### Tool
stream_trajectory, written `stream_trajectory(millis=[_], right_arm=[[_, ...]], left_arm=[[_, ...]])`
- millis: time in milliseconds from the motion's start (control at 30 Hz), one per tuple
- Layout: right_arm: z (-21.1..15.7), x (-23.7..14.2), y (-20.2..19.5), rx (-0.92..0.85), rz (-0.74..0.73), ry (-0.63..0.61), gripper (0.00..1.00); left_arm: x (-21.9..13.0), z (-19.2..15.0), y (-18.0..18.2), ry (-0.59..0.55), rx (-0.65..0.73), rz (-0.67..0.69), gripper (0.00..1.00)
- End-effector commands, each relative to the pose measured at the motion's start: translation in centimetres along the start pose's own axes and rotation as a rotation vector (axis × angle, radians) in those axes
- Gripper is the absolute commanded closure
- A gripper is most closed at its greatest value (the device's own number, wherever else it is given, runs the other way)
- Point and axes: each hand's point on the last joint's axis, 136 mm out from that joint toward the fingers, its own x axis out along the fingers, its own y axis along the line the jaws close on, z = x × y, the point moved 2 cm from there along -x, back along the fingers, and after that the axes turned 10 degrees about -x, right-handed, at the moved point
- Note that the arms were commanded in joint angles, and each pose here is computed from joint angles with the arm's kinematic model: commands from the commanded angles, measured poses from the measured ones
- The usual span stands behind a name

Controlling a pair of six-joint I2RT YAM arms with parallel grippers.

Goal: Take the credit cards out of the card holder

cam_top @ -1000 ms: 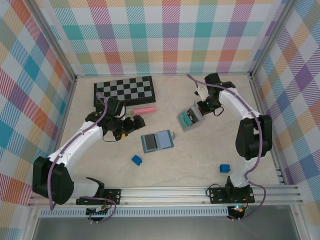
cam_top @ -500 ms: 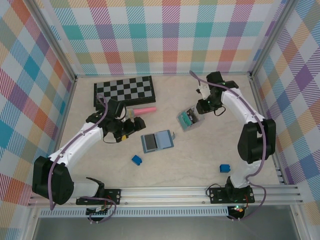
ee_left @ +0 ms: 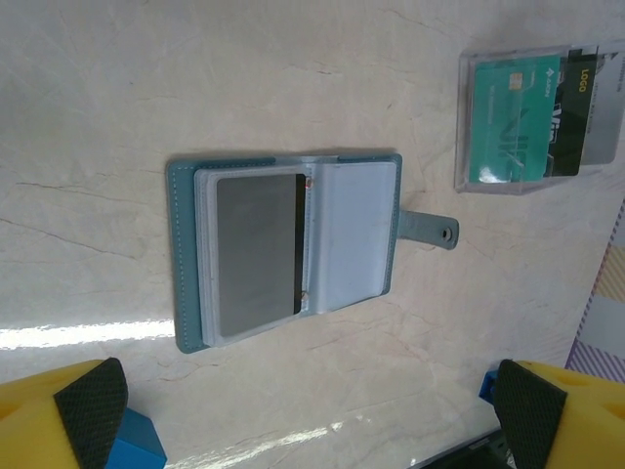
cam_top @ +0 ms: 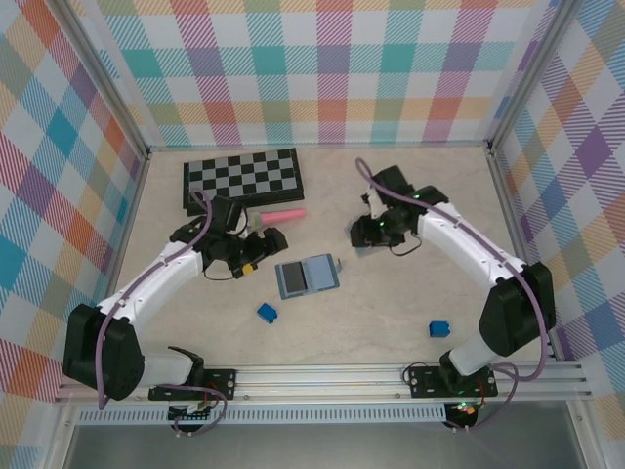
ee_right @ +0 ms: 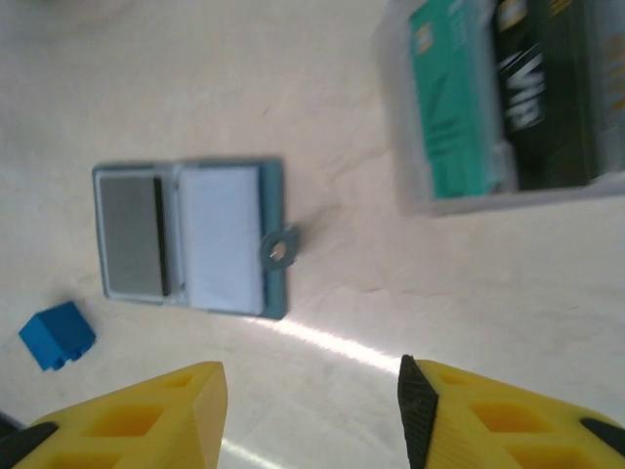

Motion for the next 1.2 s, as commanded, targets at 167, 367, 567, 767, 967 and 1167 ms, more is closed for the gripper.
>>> stream_trajectory(millis=[167,367,567,767,967,1167], right_arm=[[-2.6,7.4,5.9,-0.006,0.034,0.146,0.57],[-1.4,11.0,6.6,-0.05,-0.028,0.186,0.59],[-0.2,13.1,5.0,-0.057,-0.148,0.197,0.59],[-0.2,14.3,4.2,-0.05,-0.204,0.224,0.57],[-0.5,15.0,3.9,-0.048,-0.217,0.249,0.55],[-1.1,15.5,3.9,-0.055,-0.197,0.266,0.51]], left_arm=[[1.7,0.3,1.2,-0.018,-0.062,0.063,0.05],[4.0,-0.1,1.0,0.023,-0.092,0.053,0.11],[6.3,-0.6,1.0,0.051,-0.099,0.081,0.33],[8.4,-1.2,1.6,0.081,-0.118,0.109,0.52],[9.9,-1.6,2.2,0.11,-0.14,0.13,0.58],[11.2,-1.9,3.5,0.137,-0.159,0.173,0.7]])
